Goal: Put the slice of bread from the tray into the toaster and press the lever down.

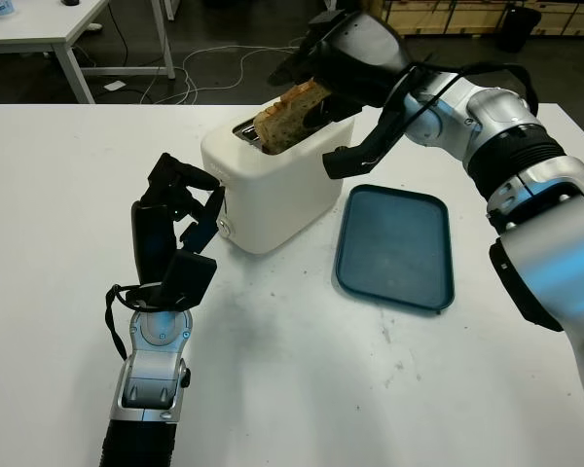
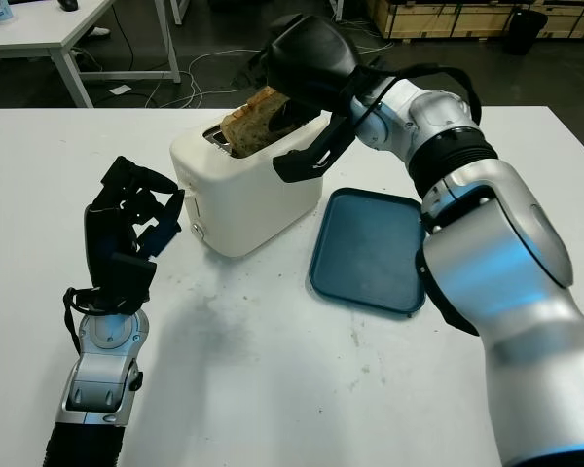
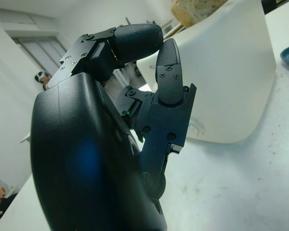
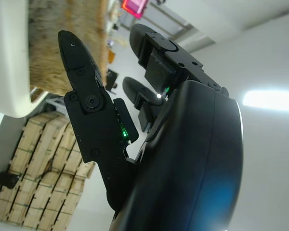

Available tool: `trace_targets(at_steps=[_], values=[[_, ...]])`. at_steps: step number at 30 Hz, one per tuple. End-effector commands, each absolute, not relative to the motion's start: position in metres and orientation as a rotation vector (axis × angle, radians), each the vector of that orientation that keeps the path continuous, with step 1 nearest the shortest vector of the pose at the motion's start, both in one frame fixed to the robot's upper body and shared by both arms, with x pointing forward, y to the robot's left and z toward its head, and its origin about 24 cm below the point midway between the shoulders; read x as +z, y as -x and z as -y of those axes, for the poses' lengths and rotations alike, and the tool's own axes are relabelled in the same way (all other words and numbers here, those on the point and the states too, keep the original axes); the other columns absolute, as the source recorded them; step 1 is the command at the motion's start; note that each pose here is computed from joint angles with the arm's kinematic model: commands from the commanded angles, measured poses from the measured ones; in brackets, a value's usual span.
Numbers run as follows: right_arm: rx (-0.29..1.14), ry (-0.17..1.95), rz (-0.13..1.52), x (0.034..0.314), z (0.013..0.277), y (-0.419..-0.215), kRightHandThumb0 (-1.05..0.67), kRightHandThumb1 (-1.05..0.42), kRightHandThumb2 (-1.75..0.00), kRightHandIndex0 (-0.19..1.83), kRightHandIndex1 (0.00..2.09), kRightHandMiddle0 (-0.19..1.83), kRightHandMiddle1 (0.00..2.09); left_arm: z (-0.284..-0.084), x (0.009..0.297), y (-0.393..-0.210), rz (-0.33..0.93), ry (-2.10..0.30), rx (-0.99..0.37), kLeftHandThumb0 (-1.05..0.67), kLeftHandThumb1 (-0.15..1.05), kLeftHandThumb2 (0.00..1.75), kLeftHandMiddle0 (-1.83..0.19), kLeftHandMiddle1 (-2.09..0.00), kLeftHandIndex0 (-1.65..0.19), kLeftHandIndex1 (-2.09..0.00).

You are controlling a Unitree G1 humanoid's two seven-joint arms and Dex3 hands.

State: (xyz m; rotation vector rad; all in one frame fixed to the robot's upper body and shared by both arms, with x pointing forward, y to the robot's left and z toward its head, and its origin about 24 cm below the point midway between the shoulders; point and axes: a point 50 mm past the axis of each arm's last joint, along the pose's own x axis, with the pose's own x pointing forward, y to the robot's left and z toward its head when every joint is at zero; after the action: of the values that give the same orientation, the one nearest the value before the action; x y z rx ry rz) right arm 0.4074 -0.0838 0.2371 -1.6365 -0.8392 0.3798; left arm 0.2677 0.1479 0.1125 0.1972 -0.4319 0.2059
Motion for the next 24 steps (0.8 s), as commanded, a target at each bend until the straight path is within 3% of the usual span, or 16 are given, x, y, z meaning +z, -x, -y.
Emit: trace_targets(at_steps=[1, 7, 11, 12, 15, 19, 24], values=[[0.376, 1.685, 0.821, 0.24, 0.081, -0.409, -0.44, -0.82, -0.01, 0.45, 0.48, 0.68, 0.0, -0.147, 0.115, -0.266, 0.443, -0.192, 0.208, -0.35, 0.92, 0.46, -0.83, -1.75, -0.53, -1.74], [0.401, 1.727, 0.757, 0.234, 0.085, -0.412, -0.4, -0.84, -0.01, 0.46, 0.45, 0.68, 0.0, -0.147, 0.114, -0.266, 0.443, -0.19, 0.207, -0.35, 0.92, 0.46, -0.82, -1.75, -0.52, -1.74], [0.374, 1.749, 0.769, 0.231, 0.089, -0.412, -0.36, -0.82, 0.0, 0.63, 0.52, 0.81, 0.07, -0.147, 0.114, -0.266, 0.444, -0.191, 0.208, -0.35, 0.92, 0.46, -0.83, -1.75, -0.52, -1.75], [0.359, 1.751, 0.775, 0.231, 0.091, -0.412, -0.33, -0.82, 0.0, 0.76, 0.94, 0.95, 0.11, -0.148, 0.114, -0.266, 0.445, -0.193, 0.208, -0.35, 0.92, 0.47, -0.82, -1.75, -0.52, -1.75], [0.306, 1.774, 0.79, 0.23, 0.096, -0.414, -0.29, -0.8, 0.0, 0.86, 1.59, 1.14, 0.15, -0.147, 0.114, -0.266, 0.447, -0.187, 0.207, -0.35, 0.92, 0.46, -0.82, -1.75, -0.52, -1.74], [0.237, 1.844, 0.803, 0.23, 0.101, -0.416, -0.39, -0.79, 0.0, 0.95, 1.74, 1.21, 0.17, -0.147, 0.114, -0.266, 0.444, -0.183, 0.204, -0.35, 0.92, 0.47, -0.82, -1.75, -0.52, -1.74], [0.171, 1.912, 0.813, 0.229, 0.106, -0.418, -0.58, -0.91, -0.09, 1.02, 1.75, 0.82, 1.43, -0.147, 0.114, -0.266, 0.441, -0.189, 0.208, -0.35, 0.92, 0.46, -0.81, -1.75, -0.52, -1.74]])
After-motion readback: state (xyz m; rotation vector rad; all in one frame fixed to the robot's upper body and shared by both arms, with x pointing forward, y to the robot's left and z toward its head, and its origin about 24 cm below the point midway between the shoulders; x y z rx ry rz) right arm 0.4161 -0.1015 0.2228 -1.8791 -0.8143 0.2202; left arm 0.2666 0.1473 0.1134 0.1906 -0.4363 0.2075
